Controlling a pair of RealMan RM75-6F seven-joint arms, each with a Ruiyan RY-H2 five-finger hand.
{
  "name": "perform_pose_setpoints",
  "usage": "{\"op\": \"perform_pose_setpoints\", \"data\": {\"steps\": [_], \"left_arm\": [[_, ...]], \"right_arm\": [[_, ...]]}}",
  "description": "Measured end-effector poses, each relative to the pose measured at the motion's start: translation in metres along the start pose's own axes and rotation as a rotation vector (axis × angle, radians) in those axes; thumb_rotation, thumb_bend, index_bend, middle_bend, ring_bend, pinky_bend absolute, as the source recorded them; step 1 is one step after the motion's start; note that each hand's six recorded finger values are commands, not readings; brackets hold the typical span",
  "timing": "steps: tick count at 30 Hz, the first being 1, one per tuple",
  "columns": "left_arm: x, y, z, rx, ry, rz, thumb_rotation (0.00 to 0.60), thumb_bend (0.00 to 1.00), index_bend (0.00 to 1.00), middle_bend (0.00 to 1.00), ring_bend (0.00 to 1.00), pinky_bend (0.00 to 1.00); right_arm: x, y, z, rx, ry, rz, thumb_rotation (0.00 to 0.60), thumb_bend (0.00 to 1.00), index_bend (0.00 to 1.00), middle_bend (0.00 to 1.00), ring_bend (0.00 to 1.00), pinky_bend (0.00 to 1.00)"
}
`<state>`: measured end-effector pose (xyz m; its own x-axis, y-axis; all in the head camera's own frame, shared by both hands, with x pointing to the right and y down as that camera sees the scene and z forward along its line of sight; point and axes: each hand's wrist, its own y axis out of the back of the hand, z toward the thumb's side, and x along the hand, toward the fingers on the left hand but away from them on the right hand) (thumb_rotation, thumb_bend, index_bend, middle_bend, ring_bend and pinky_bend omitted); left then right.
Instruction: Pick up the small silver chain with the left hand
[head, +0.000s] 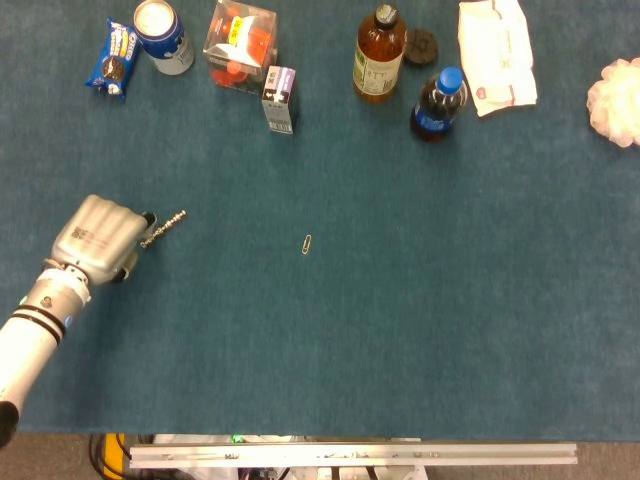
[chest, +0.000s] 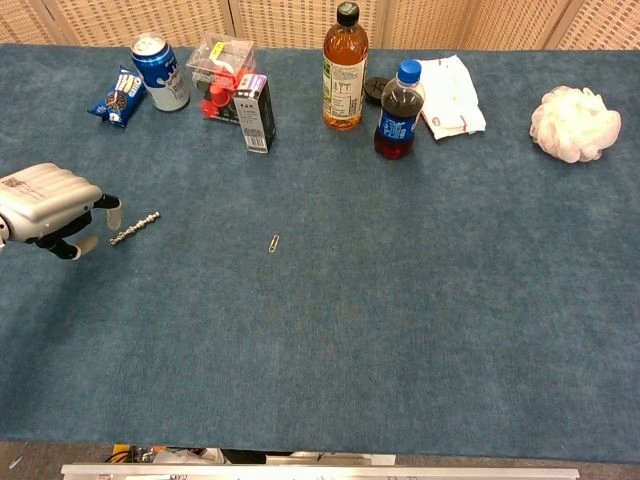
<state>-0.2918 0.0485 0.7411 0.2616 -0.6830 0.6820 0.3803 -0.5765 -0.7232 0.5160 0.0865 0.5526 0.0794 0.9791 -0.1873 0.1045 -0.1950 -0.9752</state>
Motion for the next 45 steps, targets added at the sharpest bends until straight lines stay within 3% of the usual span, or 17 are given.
{"op": "perform_pose_setpoints", "data": {"steps": [11, 23, 37, 45], "left_arm": [[0.004, -0.014, 0.007, 0.003, -0.024, -0.042, 0.6, 0.43, 0.37, 0.85, 0.76, 0.55], [0.011, -0.015, -0.008, 0.035, 0.029, -0.048, 0.6, 0.43, 0.37, 0.85, 0.76, 0.55], [0.018, 0.003, -0.026, -0.014, 0.101, 0.032, 0.6, 0.43, 0.35, 0.82, 0.73, 0.55], [0.022, 0.012, -0.007, -0.133, 0.061, 0.082, 0.6, 0.38, 0.38, 0.82, 0.74, 0.55]], "right_arm": [[0.003, -0.002, -0.003, -0.007, -0.012, 0.003, 0.6, 0.23, 0.34, 0.43, 0.46, 0.56], [0.006, -0.002, -0.005, -0.011, -0.019, 0.001, 0.6, 0.23, 0.34, 0.43, 0.46, 0.56], [0.008, 0.0, -0.005, -0.01, -0.022, -0.006, 0.6, 0.23, 0.34, 0.43, 0.46, 0.56], [0.008, -0.002, -0.006, -0.015, -0.022, 0.0, 0.6, 0.23, 0.34, 0.43, 0.46, 0.56]]}}
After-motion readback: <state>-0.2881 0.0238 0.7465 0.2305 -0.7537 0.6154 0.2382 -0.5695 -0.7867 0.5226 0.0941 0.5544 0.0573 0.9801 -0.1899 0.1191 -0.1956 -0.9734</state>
